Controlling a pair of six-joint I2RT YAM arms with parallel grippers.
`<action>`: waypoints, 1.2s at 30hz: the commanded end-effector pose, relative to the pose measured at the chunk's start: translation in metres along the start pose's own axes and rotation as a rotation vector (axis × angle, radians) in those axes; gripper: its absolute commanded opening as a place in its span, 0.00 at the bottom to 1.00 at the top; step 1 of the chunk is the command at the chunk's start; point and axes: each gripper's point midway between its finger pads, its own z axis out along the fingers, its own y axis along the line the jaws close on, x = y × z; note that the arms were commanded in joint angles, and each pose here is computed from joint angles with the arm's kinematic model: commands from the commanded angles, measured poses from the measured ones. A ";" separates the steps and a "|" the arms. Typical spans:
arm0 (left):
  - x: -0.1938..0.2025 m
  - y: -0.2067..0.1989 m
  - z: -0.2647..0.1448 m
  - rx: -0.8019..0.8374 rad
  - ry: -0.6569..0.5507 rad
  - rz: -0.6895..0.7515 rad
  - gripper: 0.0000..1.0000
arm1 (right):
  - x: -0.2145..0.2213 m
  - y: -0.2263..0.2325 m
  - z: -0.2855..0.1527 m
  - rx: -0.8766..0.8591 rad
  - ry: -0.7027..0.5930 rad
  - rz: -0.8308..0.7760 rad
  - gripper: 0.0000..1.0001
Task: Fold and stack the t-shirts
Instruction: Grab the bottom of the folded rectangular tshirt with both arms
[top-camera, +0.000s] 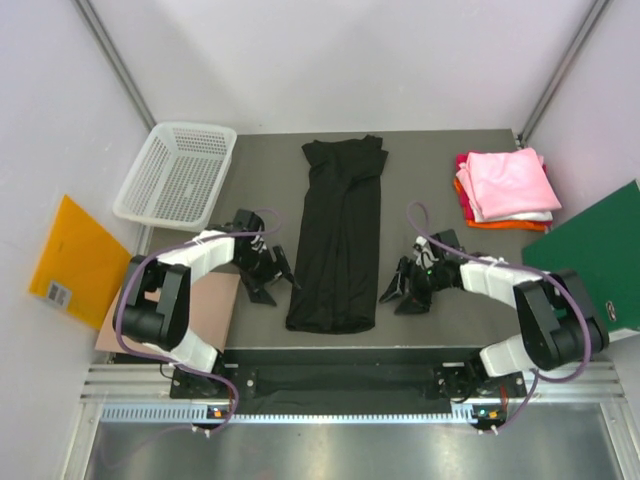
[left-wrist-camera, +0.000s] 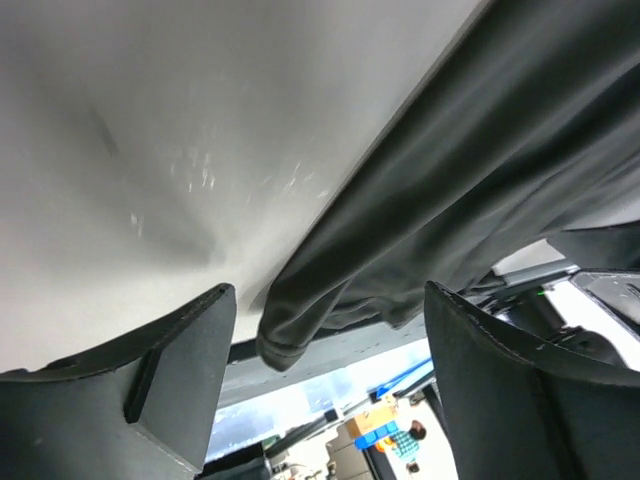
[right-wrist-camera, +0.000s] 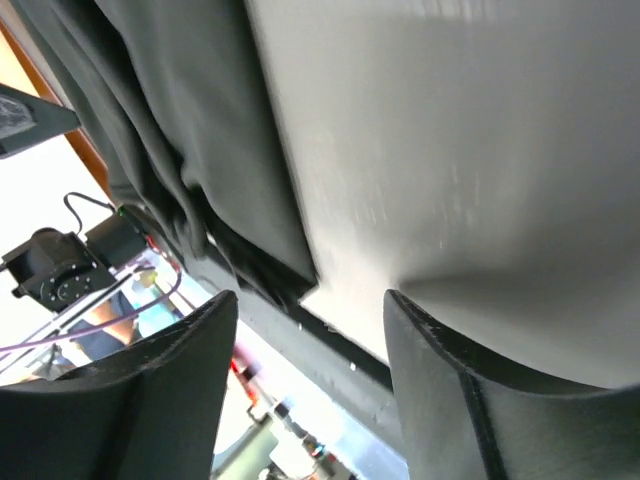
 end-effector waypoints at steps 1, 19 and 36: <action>0.014 0.006 0.003 -0.029 -0.019 -0.012 0.76 | 0.020 0.004 -0.001 -0.006 0.004 0.032 0.59; 0.051 0.031 0.038 -0.160 0.045 -0.010 0.37 | 0.066 0.038 0.064 0.014 0.111 0.016 0.42; 0.048 0.010 0.004 -0.158 0.024 0.061 0.00 | 0.042 0.081 0.025 0.033 -0.034 -0.204 0.04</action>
